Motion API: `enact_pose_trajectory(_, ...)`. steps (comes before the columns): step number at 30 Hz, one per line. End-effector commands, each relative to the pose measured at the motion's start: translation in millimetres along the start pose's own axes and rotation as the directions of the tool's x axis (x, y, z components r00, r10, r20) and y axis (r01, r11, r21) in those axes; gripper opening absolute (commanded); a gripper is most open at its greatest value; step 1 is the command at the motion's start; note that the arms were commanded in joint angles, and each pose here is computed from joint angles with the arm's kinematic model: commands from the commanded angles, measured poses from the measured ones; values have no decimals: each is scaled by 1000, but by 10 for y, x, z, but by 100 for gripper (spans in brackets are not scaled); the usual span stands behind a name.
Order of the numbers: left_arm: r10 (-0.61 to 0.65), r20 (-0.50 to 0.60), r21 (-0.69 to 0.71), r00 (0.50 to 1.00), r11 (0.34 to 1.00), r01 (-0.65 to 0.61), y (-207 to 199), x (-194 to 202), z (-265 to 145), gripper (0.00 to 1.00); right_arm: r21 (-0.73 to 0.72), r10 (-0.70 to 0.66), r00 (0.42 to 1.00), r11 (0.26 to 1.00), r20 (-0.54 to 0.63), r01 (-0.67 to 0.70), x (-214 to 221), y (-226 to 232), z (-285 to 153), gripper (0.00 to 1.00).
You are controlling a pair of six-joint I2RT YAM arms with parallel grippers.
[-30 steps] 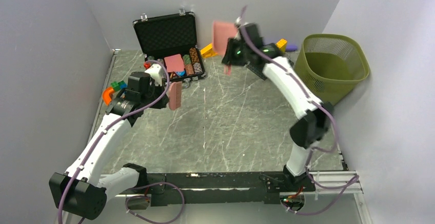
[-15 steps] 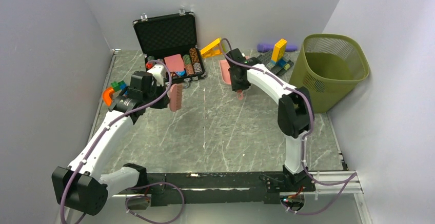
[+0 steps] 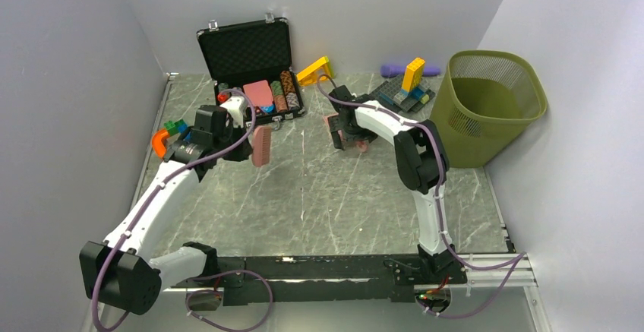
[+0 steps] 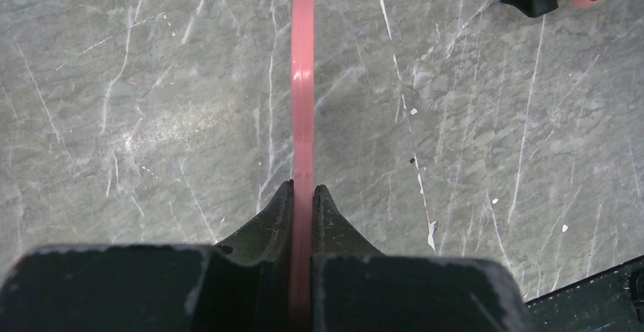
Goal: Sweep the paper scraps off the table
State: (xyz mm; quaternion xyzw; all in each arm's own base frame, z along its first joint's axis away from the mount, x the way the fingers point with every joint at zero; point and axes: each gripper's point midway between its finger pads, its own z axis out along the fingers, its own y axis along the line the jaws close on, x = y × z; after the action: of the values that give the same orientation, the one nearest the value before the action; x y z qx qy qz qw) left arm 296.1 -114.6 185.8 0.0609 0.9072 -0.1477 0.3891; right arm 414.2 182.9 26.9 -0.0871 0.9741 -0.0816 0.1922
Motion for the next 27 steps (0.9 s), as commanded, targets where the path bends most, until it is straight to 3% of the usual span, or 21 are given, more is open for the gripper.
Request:
enact_pose_trajectory(1, 21, 45, 43, 999, 999, -23, -69, -128, 10, 0, -45, 39, 988, 998, 151, -33, -282, -70, -403, 100)
enact_pose_trajectory(10, -39, 25, 212, 999, 977, 33, -381, -177, 82, 0, -77, 122, 914, 992, 387, -100, -333, -391, -1115, 100)
enact_pose_trajectory(20, -166, -49, 523, 985, 836, 167, -997, -536, 125, 3, -188, 245, 813, 967, 528, -170, -24, -611, -1651, 100)
enact_pose_trajectory(22, -179, -60, 515, 982, 837, 185, -993, -542, 142, 32, -194, 251, 806, 966, 536, -172, 21, -639, -1701, 100)
enact_pose_trajectory(24, -197, -51, 410, 979, 890, 200, -820, -510, 173, 86, -200, 260, 803, 963, 536, -179, 63, -658, -1737, 100)
enact_pose_trajectory(25, -192, -34, 356, 981, 915, 191, -723, -484, 135, 98, -205, 264, 800, 962, 539, -179, 75, -659, -1754, 100)
enact_pose_trajectory(27, -166, 20, 274, 986, 949, 154, -568, -486, 44, 99, -225, 278, 789, 957, 548, -181, 87, -662, -1807, 100)
